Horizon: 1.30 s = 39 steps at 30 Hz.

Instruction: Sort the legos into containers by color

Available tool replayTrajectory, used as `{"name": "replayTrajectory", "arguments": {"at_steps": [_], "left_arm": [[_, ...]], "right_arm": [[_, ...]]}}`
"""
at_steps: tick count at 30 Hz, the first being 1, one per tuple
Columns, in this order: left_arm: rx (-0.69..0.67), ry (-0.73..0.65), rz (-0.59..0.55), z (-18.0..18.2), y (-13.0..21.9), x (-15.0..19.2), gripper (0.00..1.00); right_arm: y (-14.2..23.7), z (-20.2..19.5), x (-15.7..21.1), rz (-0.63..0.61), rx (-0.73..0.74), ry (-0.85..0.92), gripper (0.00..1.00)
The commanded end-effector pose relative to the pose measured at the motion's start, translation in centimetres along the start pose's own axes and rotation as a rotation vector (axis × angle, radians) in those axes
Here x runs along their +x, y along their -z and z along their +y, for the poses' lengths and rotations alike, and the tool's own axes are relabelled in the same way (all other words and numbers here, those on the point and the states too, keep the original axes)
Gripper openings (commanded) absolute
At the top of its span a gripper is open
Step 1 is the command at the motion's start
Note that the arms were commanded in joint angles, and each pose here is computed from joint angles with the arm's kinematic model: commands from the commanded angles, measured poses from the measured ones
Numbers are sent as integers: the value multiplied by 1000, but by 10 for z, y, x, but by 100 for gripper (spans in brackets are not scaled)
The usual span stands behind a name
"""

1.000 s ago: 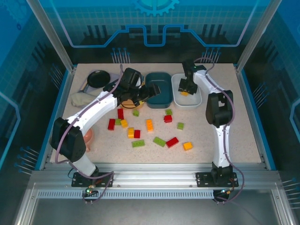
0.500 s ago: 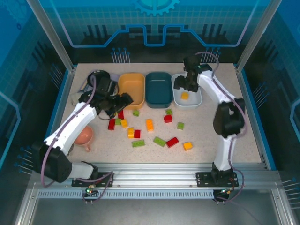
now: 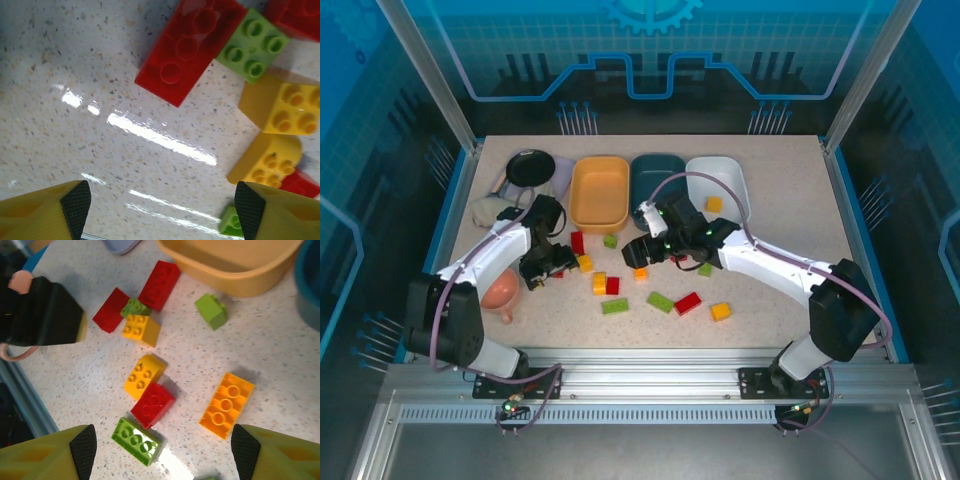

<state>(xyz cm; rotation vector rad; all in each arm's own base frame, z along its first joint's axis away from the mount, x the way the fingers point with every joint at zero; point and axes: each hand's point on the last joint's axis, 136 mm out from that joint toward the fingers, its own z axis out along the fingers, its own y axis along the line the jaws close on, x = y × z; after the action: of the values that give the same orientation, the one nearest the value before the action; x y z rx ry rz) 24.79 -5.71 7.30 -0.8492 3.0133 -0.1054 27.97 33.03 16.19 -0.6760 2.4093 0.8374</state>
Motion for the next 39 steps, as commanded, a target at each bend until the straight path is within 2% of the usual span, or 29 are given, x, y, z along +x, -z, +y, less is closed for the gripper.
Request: {"name": "replayTrajectory", "arguments": {"at_steps": [1, 5, 8, 15, 22, 25, 33, 39], "left_arm": [[-68, -137, -8, 0, -5, -15, 78], [-115, -226, 14, -3, -20, -27, 73], [-129, -255, 26, -5, -28, -33, 73], [-130, -268, 35, -4, -40, -45, 73], [-84, -265, 62, -7, -53, -53, 68], [-68, -272, 76, -11, -58, -54, 62], [-54, -255, 65, -12, -58, -53, 38], [-47, -197, 43, -2, -36, -34, 32]], "right_arm": [[-4, 28, -11, -60, -121, 15, 74], [-7, 30, -2, -39, -124, -9, 74], [-7, 28, -2, -38, -115, -14, 74], [-7, 24, -2, -25, -83, -25, 74], [-9, 21, 1, -11, -71, -47, 74], [-10, 20, 1, -8, -70, -51, 73], [-10, 18, -7, -32, -70, -68, 73], [-3, 11, -14, -61, -40, -75, 72]]}}
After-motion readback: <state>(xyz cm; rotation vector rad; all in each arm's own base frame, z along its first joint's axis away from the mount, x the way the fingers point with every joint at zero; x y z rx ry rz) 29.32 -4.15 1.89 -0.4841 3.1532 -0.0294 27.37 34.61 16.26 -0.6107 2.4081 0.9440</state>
